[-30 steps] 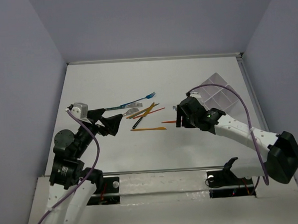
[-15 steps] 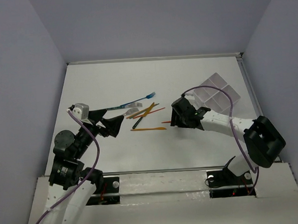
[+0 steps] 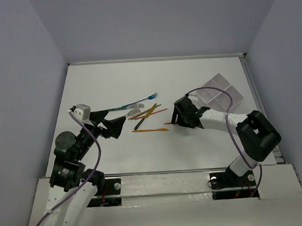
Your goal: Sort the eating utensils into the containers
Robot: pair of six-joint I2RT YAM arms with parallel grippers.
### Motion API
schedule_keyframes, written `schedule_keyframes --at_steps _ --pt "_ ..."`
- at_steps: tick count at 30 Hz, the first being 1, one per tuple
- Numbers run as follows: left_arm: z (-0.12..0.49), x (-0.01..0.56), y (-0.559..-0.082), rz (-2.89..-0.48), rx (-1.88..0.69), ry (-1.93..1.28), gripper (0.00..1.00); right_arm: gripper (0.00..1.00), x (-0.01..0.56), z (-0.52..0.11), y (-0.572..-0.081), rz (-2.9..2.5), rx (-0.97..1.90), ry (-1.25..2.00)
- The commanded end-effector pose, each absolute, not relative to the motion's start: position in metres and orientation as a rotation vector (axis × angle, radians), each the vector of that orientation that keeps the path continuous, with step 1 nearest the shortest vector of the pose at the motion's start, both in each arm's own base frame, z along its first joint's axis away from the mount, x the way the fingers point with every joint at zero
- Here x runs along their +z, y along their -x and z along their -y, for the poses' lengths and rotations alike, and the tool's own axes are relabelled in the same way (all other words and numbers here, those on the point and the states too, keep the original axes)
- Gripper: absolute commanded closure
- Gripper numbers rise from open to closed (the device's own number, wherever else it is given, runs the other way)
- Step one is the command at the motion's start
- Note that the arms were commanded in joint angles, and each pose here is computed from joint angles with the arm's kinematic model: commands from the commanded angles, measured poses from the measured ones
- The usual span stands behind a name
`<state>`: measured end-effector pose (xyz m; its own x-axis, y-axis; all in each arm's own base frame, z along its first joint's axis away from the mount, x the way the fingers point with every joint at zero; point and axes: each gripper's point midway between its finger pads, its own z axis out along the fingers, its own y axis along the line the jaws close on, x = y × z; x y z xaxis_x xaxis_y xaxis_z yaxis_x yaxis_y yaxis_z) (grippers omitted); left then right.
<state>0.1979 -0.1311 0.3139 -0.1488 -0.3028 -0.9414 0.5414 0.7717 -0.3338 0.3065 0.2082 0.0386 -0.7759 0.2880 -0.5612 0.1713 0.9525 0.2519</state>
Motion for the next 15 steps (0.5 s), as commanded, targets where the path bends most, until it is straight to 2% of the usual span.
schedule_keyframes --at_steps 1,15 --pt "0.132 0.319 -0.197 -1.523 -0.748 -0.206 0.01 0.26 0.036 -0.204 -0.318 -2.433 0.266 -0.393" --pt "0.133 0.318 -0.198 -1.527 -0.75 -0.208 0.01 0.33 0.022 -0.174 -0.331 -2.465 0.069 -0.361"
